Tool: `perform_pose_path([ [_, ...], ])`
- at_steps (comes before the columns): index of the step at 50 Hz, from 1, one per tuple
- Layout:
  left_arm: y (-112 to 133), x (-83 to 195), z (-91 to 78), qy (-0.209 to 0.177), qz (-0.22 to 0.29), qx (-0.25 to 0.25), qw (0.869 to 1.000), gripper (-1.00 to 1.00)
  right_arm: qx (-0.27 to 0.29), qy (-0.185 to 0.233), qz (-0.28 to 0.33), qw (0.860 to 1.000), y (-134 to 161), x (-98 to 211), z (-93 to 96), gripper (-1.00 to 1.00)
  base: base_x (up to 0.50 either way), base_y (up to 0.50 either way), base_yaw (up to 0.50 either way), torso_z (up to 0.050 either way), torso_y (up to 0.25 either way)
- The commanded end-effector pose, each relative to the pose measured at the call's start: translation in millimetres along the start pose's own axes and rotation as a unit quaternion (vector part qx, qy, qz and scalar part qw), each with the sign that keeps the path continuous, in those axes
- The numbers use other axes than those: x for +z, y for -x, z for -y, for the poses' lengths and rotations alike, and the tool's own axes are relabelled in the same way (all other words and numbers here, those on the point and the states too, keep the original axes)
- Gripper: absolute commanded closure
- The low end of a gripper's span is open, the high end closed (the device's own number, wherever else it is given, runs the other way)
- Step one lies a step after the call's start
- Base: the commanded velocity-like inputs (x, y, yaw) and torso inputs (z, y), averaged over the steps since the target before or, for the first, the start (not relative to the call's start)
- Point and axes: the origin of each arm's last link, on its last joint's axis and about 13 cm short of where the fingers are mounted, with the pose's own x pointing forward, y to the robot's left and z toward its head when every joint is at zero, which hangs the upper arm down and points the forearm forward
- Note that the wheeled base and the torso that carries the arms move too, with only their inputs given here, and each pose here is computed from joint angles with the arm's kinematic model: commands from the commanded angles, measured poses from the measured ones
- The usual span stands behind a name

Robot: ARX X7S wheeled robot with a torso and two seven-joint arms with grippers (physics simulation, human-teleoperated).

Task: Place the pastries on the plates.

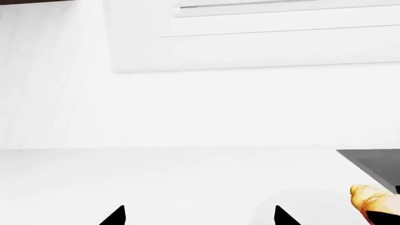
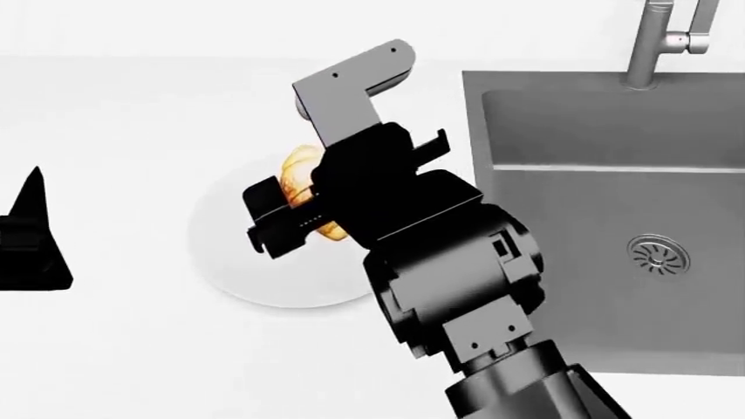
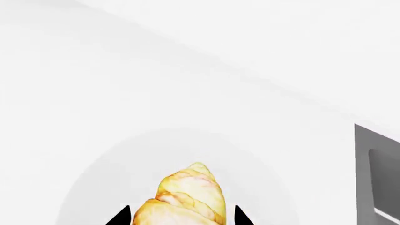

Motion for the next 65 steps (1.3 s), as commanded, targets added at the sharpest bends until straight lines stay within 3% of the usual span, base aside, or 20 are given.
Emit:
perform_pose_path([
  [1, -3, -2, -0.6, 0.001, -0.003, -0.009, 1.0, -1.0, 0.014, -0.015, -0.02, 1.0, -22, -18, -4.8, 1.0, 0.0, 0.0, 0.0, 0.0, 0.0],
  [18, 0, 0, -3.9, -0.001, -0.002, -0.01, 1.0, -1.0, 0.013, -0.018, -0.028, 0.999, -20, -30, -9.9, 1.0, 0.0, 0.0, 0.0, 0.0, 0.001],
  [19, 2, 1, -9.7, 0.0, -0.003, -0.01, 1.0, -1.0, 0.011, -0.016, -0.024, 1.0, -19, -27, -9.4, -1.0, 0.0, 0.0, 0.0, 0.0, 0.0],
  [28, -2, 0, -4.0, 0.0, -0.004, -0.01, 1.0, -1.0, -0.007, -0.02, 0.013, 1.0, -8, -8, -7.0, -1.0, 0.0, 0.0, 0.0, 0.0, 0.0],
  [31, -2, -1, -1.9, 0.001, -0.003, -0.009, 1.0, -1.0, -0.013, -0.044, 0.046, 0.998, 1, 2, -7.3, -1.0, 0.0, 0.0, 0.0, 0.0, 0.0],
  [39, -2, -1, 0.9, 0.0, -0.003, -0.011, 1.0, -1.0, -0.041, -0.067, 0.14, 0.987, 49, 20, -7.4, -1.0, 0.0, 0.0, 0.0, 0.0, 0.0],
  [41, -2, 0, 0.6, 0.0, -0.002, -0.013, 1.0, -1.0, -0.028, -0.071, 0.152, 0.985, 63, 16, -8.5, -1.0, 0.0, 0.0, 0.0, 0.0, 0.0],
  [42, -1, 0, 0.6, 0.001, -0.002, -0.013, 1.0, -1.0, -0.026, -0.095, 0.173, 0.98, 73, 15, -7.8, -1.0, 0.0, 0.0, 0.0, 0.0, 0.0],
  [47, -1, 1, 3.1, 0.0, 0.0, -0.019, 1.0, -1.0, -0.05, -0.113, 0.203, 0.971, 104, -6, -9.6, -1.0, 0.0, 0.0, 0.0, 0.0, 0.0],
  [52, -1, 0, 4.0, 0.0, 0.0, -0.02, 1.0, -1.0, -0.094, -0.1, 0.209, 0.968, 129, -25, -14.6, -1.0, 0.0, 0.0, 0.0, 0.0, 0.0],
  [60, -2, -1, 8.4, 0.004, 0.007, -0.022, 1.0, -1.0, -0.121, -0.141, 0.246, 0.951, 154, -52, -19.8, -1.0, 0.0, 0.0, 0.0, 0.0, 0.0],
  [61, -3, -1, 9.0, 0.005, 0.007, -0.019, 1.0, -1.0, -0.119, -0.131, 0.23, 0.957, 153, -55, -18.5, -1.0, 0.0, 0.0, 0.0, 0.0, 0.0],
  [63, -3, -2, 9.5, 0.005, 0.007, -0.015, 1.0, -1.0, -0.123, -0.154, 0.237, 0.951, 152, -58, -14.8, -1.0, 0.0, 0.0, 0.0, 0.0, 0.0],
  [64, -3, -1, 9.5, 0.004, 0.007, -0.014, 1.0, -1.0, -0.135, -0.132, 0.229, 0.955, 151, -61, -13.3, -1.0, 0.0, 0.0, 0.0, 0.0, 0.0],
  [65, -3, -1, 9.4, 0.005, 0.007, -0.015, 1.0, -1.0, -0.136, -0.138, 0.232, 0.953, 152, -60, -12.5, -1.0, 0.0, 0.0, 0.0, 0.0, 0.0],
])
